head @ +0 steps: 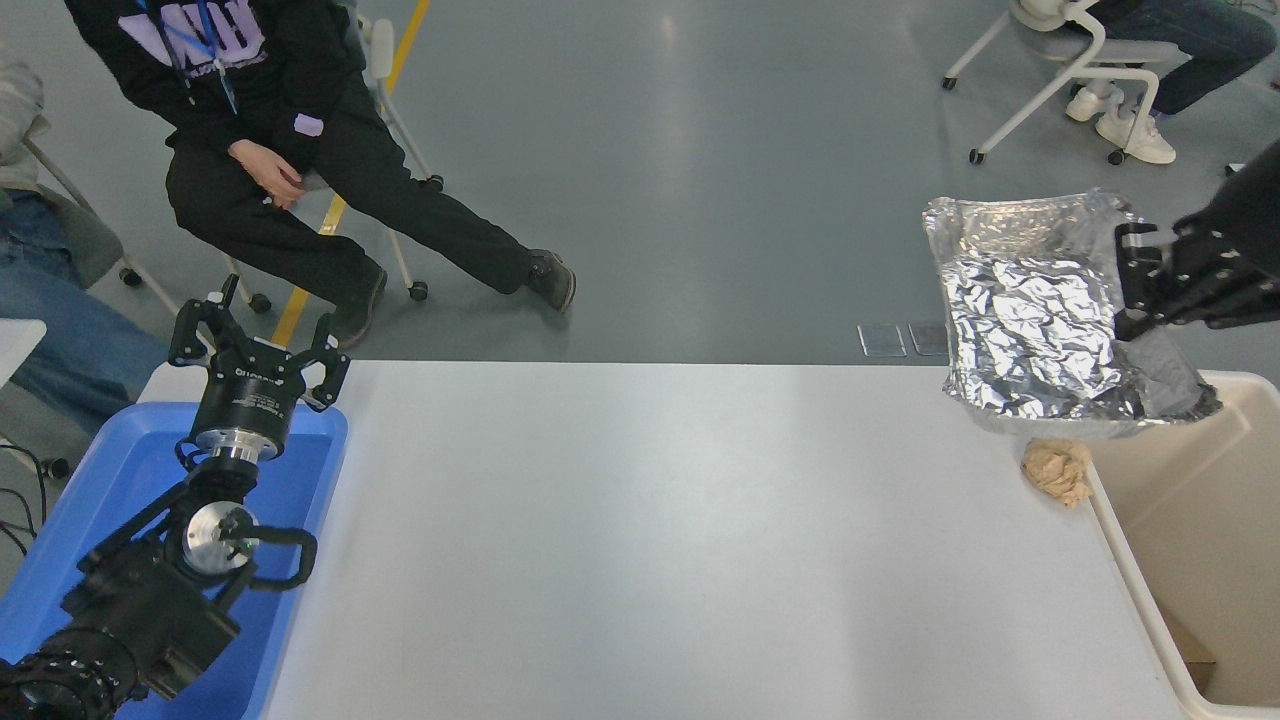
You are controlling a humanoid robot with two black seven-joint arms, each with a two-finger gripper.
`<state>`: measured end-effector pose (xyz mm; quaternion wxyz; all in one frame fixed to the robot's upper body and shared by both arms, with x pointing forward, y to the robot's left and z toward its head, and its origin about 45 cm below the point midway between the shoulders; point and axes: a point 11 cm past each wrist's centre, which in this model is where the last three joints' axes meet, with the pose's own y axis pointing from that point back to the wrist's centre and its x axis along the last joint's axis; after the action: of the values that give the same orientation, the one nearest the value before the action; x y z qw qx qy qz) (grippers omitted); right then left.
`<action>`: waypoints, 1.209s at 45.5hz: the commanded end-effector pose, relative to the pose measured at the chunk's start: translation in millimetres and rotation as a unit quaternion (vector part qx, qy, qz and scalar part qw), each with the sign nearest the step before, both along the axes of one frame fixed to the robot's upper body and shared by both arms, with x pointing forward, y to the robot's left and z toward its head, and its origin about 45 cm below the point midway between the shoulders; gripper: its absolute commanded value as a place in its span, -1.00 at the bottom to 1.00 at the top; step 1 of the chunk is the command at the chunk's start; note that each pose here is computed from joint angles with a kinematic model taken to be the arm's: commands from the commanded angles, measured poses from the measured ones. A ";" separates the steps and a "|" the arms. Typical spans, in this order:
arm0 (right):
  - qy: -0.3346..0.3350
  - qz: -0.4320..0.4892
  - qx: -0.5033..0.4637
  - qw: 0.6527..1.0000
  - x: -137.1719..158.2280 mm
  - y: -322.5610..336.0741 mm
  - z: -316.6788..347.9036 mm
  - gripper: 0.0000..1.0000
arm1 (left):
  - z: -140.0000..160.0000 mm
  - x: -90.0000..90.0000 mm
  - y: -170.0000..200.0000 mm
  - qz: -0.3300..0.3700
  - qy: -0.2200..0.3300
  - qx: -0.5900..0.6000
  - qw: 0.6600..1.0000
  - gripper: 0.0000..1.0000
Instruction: Pick up foil plate and place in dustbin
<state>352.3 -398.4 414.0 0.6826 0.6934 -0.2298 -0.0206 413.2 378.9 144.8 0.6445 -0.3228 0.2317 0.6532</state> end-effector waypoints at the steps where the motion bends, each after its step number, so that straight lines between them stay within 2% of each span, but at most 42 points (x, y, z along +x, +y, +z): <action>1: -0.002 -0.111 -0.005 0.994 -17.3 -92.3 -30.3 -1.00 | -0.1 0.0 0.0 0.000 0.000 0.000 1.000 0.98; 3: -0.003 -0.136 0.004 0.991 -24.6 -107.6 -40.4 -1.00 | -0.1 0.0 0.0 0.000 0.000 0.000 1.000 0.98; 9: -0.073 -0.212 -0.001 0.975 -47.6 -156.2 -62.2 -1.00 | -0.1 0.0 0.0 0.000 0.000 0.000 1.000 0.98; 16: -0.127 -0.258 -0.081 0.954 -65.6 -194.5 -104.5 -1.00 | 0.0 0.0 0.1 0.000 0.000 0.000 1.000 0.98; 27: -0.137 -0.285 -0.150 0.937 -95.7 -222.8 -184.0 -1.00 | 0.1 0.0 0.0 0.000 0.000 0.000 1.000 0.98; 37: -0.154 -0.289 -0.183 0.927 -92.4 -243.2 -212.1 -1.00 | 0.1 0.0 0.0 0.000 0.000 0.000 1.000 0.98; 43: -0.164 -0.309 -0.194 0.917 -101.9 -250.1 -239.5 -1.00 | 0.1 0.0 0.0 0.000 0.000 0.000 1.000 0.98; 55: -0.183 -0.305 -0.206 0.912 -97.5 -244.3 -278.4 -1.00 | 0.1 0.0 0.2 0.001 0.000 0.000 1.000 0.98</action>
<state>265.3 -639.6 172.3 0.7145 0.4469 -0.5350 -0.0602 413.3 378.9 144.9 0.6447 -0.3232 0.2320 0.6528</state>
